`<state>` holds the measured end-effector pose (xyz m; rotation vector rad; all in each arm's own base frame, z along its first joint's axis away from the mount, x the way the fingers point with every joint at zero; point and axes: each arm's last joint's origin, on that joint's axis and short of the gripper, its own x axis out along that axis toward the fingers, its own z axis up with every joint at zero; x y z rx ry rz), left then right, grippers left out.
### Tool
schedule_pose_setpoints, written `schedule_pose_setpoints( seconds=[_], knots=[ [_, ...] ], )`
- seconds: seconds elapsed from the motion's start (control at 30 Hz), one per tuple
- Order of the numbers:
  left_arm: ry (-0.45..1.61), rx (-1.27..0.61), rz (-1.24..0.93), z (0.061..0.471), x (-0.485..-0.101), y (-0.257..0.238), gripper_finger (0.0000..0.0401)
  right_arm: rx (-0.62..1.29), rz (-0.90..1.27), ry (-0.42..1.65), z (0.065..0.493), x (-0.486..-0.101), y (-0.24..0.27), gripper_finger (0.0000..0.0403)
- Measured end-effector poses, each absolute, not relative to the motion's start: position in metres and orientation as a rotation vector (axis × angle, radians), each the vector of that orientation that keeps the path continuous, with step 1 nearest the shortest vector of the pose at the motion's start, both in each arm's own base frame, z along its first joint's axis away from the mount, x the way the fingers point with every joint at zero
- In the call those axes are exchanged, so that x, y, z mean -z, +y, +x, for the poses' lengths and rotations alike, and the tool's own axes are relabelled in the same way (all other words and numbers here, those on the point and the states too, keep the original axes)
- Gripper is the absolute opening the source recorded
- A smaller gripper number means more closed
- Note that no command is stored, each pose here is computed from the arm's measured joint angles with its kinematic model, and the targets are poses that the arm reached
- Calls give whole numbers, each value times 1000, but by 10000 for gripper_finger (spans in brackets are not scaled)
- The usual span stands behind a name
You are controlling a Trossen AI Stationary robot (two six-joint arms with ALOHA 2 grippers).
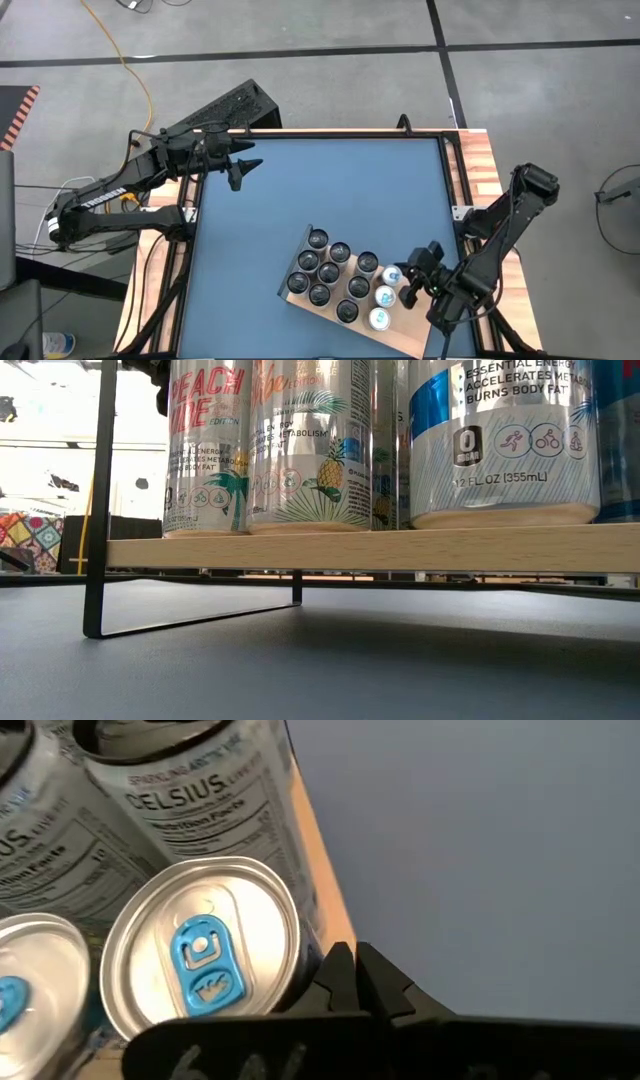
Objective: Place canned beverage on shelf
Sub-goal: Put the right blue soda can aligned with the other blue soda can on the shelf, then return to Home Position
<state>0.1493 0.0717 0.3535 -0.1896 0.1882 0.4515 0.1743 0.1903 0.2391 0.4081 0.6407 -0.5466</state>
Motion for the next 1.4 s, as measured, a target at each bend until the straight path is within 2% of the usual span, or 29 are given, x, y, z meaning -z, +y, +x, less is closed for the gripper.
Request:
schedule_pose_setpoints(
  seconds=[0.27,0.5,0.6,0.7,0.97,1.07,1.2,1.27,1.33,1.4],
  knots=[
    [187,-452,-189,149,-354,72,270,583,390,602,171,-249,182,0],
    [166,-445,-245,150,-355,71,270,554,190,358,161,-312,164,0],
    [121,-434,-294,151,-358,70,270,517,104,331,156,-340,156,0],
    [77,-430,-360,152,-361,69,270,490,115,325,152,-360,148,0],
    [118,-444,-437,151,-355,69,270,468,197,310,148,-374,138,0],
    [115,-444,-485,151,-355,68,270,477,87,328,153,-375,134,0],
    [152,-303,-421,154,-354,64,270,489,-13,320,164,-381,128,0],
    [147,-195,-378,158,-357,62,270,437,-57,339,166,-388,123,0],
    [119,-86,-324,161,-361,59,270,338,-79,342,167,-399,117,0],
    [70,15,-254,164,-366,57,270,140,-121,333,170,-413,110,0]
  ],
)
